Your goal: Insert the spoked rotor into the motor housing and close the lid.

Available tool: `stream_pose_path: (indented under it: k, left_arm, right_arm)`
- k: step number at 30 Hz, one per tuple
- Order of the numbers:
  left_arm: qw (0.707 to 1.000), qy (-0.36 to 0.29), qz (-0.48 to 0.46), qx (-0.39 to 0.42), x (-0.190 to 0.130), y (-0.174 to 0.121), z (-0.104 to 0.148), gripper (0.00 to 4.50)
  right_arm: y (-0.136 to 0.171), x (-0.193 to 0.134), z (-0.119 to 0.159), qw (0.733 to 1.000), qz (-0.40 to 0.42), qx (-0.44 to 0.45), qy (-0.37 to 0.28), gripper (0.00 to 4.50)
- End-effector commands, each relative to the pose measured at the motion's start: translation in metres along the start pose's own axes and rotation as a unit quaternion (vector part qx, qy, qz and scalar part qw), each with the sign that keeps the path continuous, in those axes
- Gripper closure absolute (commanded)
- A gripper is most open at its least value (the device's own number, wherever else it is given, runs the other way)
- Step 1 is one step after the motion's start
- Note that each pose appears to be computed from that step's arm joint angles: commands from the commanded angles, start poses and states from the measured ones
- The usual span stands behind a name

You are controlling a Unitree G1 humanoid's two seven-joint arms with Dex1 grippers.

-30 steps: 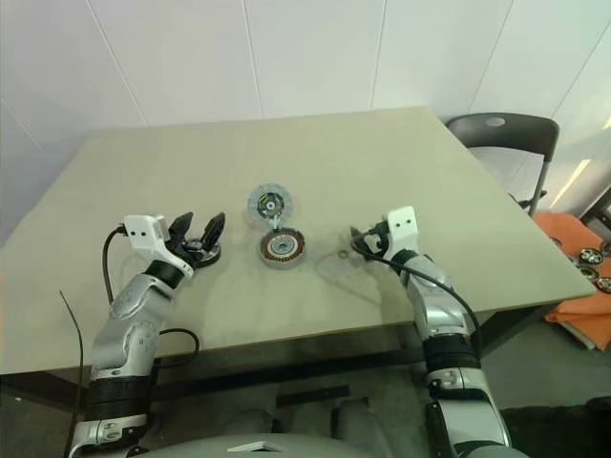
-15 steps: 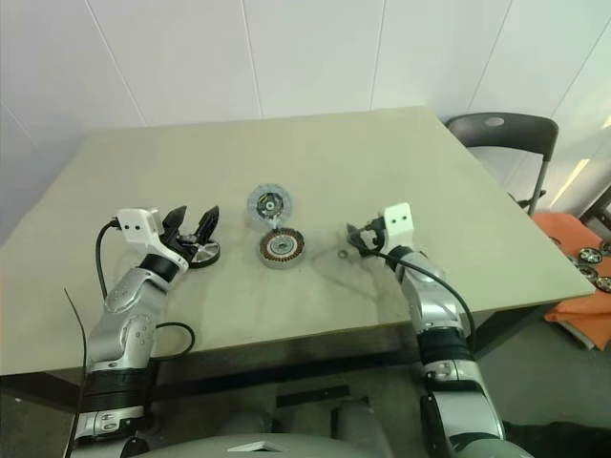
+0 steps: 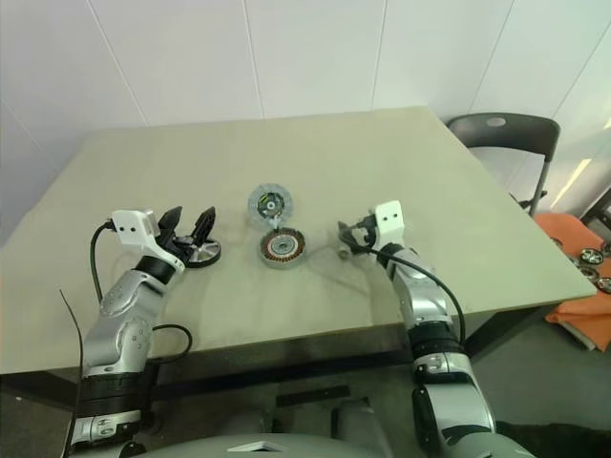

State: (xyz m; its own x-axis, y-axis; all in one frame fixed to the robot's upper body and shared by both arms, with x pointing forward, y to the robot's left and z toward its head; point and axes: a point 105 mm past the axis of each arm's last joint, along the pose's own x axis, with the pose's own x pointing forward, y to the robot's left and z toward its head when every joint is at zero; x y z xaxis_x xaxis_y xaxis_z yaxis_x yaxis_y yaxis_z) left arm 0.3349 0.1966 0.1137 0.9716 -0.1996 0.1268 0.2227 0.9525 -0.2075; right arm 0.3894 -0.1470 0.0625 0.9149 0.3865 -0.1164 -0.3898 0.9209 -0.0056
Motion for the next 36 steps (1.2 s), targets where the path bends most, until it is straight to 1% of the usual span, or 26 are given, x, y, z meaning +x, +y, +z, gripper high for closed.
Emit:
stream_pose_path:
  k: [1, 5, 8, 9, 13, 17, 22, 27, 36]
  left_arm:
    - [1.000, -0.026, -0.011, 0.012, 0.003, -0.004, 0.017, 0.32]
    - [1.000, -0.017, -0.020, 0.012, 0.000, -0.003, 0.017, 0.32]
    - [0.997, -0.002, -0.072, 0.010, -0.005, -0.017, 0.015, 0.32]
    - [0.997, -0.003, -0.074, 0.009, -0.008, -0.018, 0.016, 0.32]
    - [0.999, 0.003, -0.030, 0.018, -0.012, -0.001, 0.011, 0.32]
    - [0.999, 0.006, -0.033, 0.007, -0.014, -0.003, 0.009, 0.32]
    - [0.999, 0.009, -0.030, 0.012, -0.010, -0.004, 0.007, 0.32]
    - [0.999, 0.007, -0.028, 0.015, -0.009, -0.005, 0.007, 0.32]
    - [1.000, -0.014, 0.003, 0.025, -0.005, 0.008, 0.018, 0.32]
  right_arm:
    - [0.001, 0.005, 0.022, 0.999, 0.001, -0.010, -0.038, 0.06]
    - [0.003, 0.004, 0.021, 0.999, 0.004, -0.010, -0.037, 0.06]
    - [0.002, 0.004, 0.020, 0.999, 0.004, -0.015, -0.035, 0.06]
    - [0.000, 0.002, 0.020, 0.999, 0.001, -0.017, -0.034, 0.06]
    - [-0.010, -0.007, 0.018, 0.999, -0.010, -0.025, -0.031, 0.06]
    - [-0.023, -0.021, 0.018, 0.998, -0.042, -0.032, -0.039, 0.06]
    - [-0.026, -0.032, 0.013, 0.998, -0.045, -0.034, -0.031, 0.06]
    - [-0.026, -0.029, 0.013, 0.998, -0.045, -0.033, -0.028, 0.06]
    - [-0.014, -0.015, 0.017, 0.999, -0.027, -0.031, -0.032, 0.06]
